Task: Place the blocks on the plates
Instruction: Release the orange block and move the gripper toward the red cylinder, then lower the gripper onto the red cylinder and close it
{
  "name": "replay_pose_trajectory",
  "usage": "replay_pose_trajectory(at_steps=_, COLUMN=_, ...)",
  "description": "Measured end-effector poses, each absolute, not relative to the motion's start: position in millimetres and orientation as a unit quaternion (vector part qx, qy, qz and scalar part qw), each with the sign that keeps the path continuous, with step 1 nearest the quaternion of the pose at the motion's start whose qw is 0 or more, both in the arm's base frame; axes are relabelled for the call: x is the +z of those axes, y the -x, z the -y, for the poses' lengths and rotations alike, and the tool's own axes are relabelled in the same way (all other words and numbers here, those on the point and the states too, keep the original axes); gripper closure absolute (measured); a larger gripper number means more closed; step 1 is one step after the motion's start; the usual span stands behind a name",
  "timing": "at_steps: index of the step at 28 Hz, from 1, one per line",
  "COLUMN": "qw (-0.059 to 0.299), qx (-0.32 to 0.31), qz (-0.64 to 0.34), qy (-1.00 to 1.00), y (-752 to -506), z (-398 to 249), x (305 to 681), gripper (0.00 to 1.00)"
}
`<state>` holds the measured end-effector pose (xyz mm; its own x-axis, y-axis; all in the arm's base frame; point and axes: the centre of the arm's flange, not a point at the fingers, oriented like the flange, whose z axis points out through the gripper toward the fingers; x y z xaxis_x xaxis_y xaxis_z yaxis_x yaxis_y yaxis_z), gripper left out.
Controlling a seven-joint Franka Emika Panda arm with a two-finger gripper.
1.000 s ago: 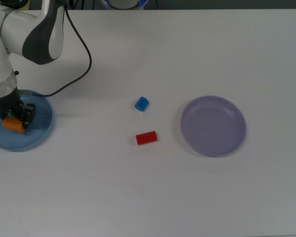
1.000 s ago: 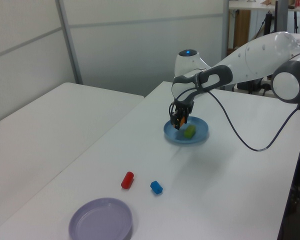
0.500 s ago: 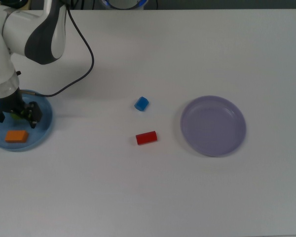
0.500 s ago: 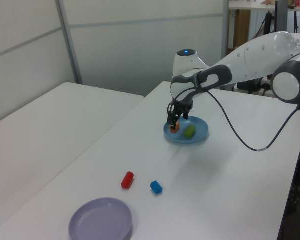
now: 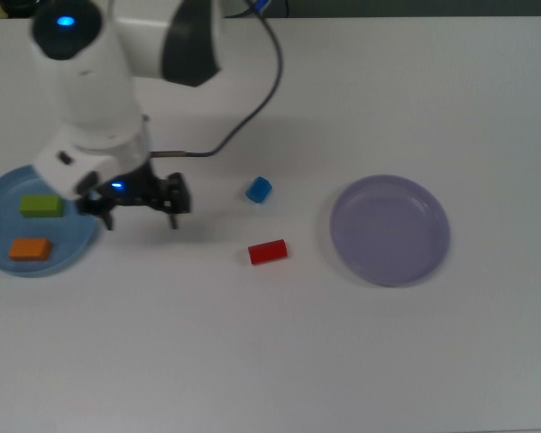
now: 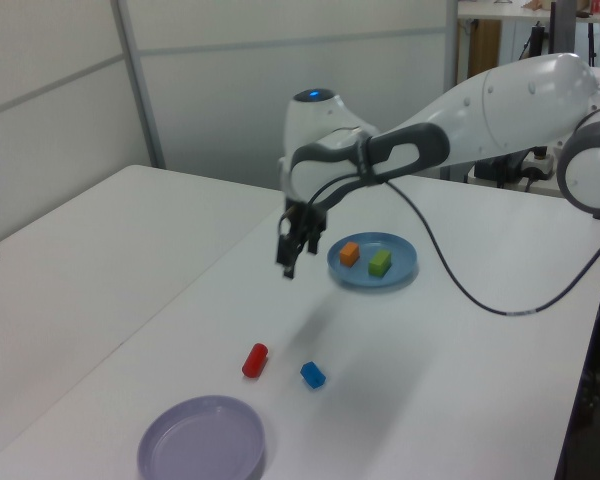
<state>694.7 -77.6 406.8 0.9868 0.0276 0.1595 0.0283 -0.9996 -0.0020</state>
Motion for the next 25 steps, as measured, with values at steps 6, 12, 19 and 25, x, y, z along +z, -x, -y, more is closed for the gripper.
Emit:
replay_pose_trajectory(at_steps=6, qw=0.009, qx=-0.062, qz=0.049, qy=0.997, y=-696, z=0, x=394, gripper=0.0)
replay_pose_trajectory(at_steps=12, qw=0.011, qx=-0.042, qz=0.074, qy=0.996, y=-694, z=-34, x=373, gripper=0.0)
replay_pose_trajectory(at_steps=19, qw=-0.018, qx=-0.015, qz=0.102, qy=0.994, y=-692, z=-53, x=336, gripper=0.0)
replay_pose_trajectory(at_steps=25, qw=-0.026, qx=-0.004, qz=0.112, qy=0.993, y=-691, z=-62, x=321, gripper=0.0)
